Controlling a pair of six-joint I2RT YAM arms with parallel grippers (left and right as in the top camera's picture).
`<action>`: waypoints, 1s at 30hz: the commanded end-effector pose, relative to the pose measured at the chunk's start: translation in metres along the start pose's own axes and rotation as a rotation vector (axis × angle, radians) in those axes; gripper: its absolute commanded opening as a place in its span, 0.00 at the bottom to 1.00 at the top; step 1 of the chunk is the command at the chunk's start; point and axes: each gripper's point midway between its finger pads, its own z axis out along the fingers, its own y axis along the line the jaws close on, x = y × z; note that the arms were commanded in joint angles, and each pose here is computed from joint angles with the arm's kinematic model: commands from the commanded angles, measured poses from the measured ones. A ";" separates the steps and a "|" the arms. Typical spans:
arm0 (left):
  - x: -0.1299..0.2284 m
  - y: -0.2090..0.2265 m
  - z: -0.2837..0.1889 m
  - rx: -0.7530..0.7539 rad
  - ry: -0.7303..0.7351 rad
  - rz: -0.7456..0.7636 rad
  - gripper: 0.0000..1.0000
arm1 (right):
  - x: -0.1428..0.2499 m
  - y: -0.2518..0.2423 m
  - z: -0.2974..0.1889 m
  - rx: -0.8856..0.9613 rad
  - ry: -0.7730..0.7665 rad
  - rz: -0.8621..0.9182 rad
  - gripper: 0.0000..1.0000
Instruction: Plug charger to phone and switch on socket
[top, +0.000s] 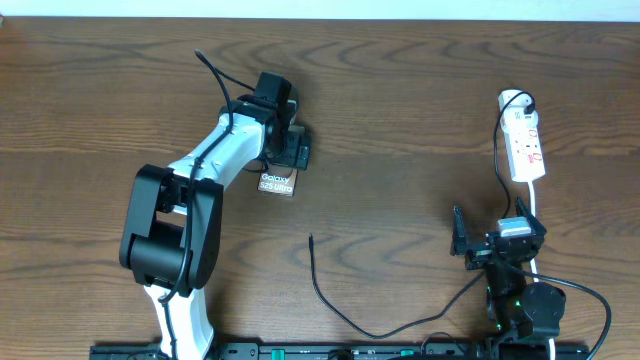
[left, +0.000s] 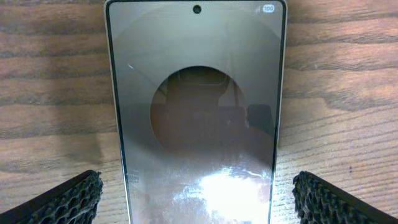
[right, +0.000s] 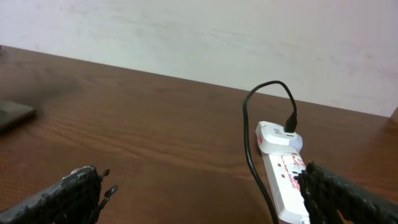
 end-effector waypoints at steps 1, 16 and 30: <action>-0.002 0.002 0.001 -0.009 0.001 -0.003 0.98 | 0.000 0.001 0.000 -0.005 -0.001 0.010 0.99; 0.007 -0.004 0.026 -0.010 0.044 0.014 0.98 | 0.000 0.001 0.000 -0.005 -0.001 0.010 0.99; 0.014 0.006 0.029 -0.062 0.060 0.022 0.98 | 0.000 0.001 0.000 -0.005 -0.001 0.010 0.99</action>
